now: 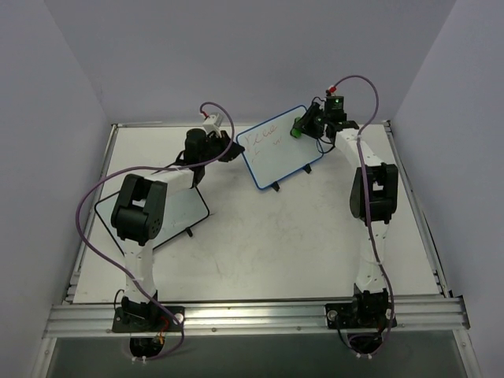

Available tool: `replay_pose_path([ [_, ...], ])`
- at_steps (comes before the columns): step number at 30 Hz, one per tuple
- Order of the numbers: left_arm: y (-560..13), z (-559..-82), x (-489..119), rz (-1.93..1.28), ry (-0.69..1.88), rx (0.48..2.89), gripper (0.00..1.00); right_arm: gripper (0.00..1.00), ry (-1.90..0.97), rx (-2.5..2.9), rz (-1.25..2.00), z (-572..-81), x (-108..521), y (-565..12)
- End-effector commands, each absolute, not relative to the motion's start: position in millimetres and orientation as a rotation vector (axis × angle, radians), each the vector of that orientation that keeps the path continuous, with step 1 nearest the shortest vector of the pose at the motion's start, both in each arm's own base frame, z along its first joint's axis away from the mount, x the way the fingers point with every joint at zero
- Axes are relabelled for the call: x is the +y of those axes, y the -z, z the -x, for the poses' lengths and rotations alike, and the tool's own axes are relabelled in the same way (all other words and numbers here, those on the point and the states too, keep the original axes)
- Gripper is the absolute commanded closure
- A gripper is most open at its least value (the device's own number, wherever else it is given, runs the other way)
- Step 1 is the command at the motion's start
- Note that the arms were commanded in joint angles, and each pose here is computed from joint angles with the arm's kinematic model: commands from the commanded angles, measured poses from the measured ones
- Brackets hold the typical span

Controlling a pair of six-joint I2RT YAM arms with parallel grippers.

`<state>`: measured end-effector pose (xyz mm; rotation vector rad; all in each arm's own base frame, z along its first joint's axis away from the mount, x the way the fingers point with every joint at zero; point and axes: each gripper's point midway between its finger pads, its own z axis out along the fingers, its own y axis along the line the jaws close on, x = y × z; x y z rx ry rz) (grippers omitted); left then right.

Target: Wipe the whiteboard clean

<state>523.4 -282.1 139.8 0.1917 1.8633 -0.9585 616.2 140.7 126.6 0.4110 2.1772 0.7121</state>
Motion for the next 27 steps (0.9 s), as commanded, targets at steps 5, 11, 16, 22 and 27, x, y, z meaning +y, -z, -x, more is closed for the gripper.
replay_pose_path([
  [5,-127.2,-506.2,-297.3,-0.328,0.888,1.922,0.98,1.0,-0.759,2.162,-0.308,-622.0,179.5,-151.4],
  [11,-128.3,-506.5,-296.2,-0.329,0.878,1.922,0.98,1.0,-0.748,2.167,-0.32,-625.4,183.4,-149.8],
  [16,-128.4,-506.6,-297.1,-0.332,0.878,1.922,0.98,1.0,-0.724,2.174,-0.412,-625.4,155.4,-133.7],
  [22,-126.3,-506.7,-296.9,-0.33,0.877,1.925,0.98,1.0,-0.693,2.163,-0.523,-620.4,120.6,-122.8],
  [27,-125.1,-506.5,-296.8,-0.33,0.876,1.928,0.98,1.0,-0.679,2.146,-0.567,-612.1,99.9,-113.2],
])
